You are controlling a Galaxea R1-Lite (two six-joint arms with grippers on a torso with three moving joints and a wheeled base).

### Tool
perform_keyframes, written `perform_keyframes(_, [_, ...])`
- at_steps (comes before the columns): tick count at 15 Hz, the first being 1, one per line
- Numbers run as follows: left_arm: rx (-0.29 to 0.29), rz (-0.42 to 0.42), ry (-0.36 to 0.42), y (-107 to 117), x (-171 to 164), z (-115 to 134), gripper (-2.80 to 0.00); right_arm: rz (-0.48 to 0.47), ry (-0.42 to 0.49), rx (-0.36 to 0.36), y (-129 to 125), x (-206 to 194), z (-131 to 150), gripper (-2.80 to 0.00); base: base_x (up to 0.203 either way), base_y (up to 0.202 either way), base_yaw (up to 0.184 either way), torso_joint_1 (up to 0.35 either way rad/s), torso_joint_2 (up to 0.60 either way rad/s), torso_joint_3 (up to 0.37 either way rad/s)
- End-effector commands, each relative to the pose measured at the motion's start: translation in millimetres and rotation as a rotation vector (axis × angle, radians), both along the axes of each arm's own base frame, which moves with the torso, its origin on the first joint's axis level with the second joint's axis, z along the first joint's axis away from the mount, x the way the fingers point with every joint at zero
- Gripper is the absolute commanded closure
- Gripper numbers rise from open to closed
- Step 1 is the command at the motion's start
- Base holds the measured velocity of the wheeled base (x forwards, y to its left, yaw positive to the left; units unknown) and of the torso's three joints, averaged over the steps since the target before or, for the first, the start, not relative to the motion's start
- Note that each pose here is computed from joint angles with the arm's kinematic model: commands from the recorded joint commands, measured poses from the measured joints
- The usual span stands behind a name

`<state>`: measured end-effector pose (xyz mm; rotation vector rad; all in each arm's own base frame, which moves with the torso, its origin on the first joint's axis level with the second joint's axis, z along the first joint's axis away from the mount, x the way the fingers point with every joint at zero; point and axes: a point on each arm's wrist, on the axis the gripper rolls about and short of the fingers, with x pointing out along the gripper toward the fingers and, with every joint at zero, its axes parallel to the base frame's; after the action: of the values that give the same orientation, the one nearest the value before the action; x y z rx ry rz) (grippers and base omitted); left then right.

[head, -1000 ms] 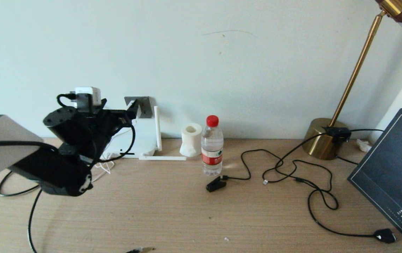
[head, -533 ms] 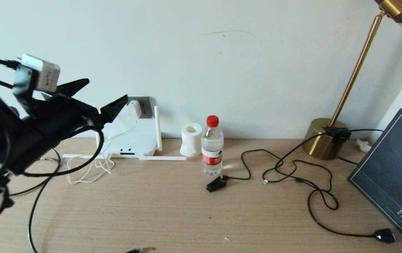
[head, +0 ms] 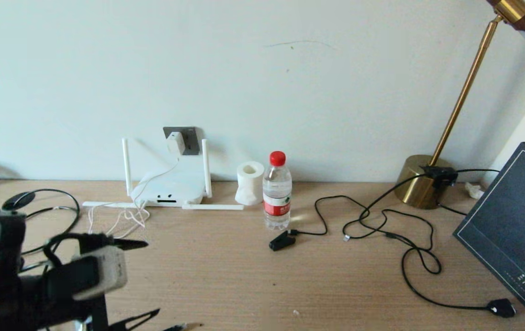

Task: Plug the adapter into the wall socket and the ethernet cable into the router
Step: Pick up cable

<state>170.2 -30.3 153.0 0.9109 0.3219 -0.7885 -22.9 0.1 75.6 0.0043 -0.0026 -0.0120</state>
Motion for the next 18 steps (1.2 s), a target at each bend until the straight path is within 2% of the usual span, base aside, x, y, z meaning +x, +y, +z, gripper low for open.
perform_keyframes(1, [0.070,-0.051,0.118,1,-6,-18,-2.80,0.000,0.001,0.000,0,0,0,0.00,0.000,0.000,0.000,0.000,0.00,0.000])
perform_keyframes(3, [0.138,-0.099,0.222,2,-13,-34,-2.80,0.000,0.001,0.000,0,0,0,0.00,0.000,0.000,0.000,0.000,0.00,0.000])
perform_keyframes(7, [0.181,-0.104,0.281,-1,3,-41,-2.80,0.000,0.001,0.000,0,0,0,0.00,0.000,0.000,0.000,0.000,0.00,0.000])
perform_keyframes(13, [0.180,-0.102,0.341,-6,30,-46,-2.80,0.000,0.001,0.000,0,0,0,0.00,0.000,0.000,0.000,0.000,0.00,0.000])
perform_keyframes(15, [0.162,-0.088,0.404,-8,29,-47,-2.80,0.001,0.001,0.000,0,0,0,0.00,0.000,0.000,0.000,0.000,0.00,0.000])
perform_keyframes(18, [0.128,-0.087,0.483,-25,27,-51,-2.80,0.000,0.001,0.000,0,0,0,0.00,0.000,0.000,0.000,0.000,0.00,0.000])
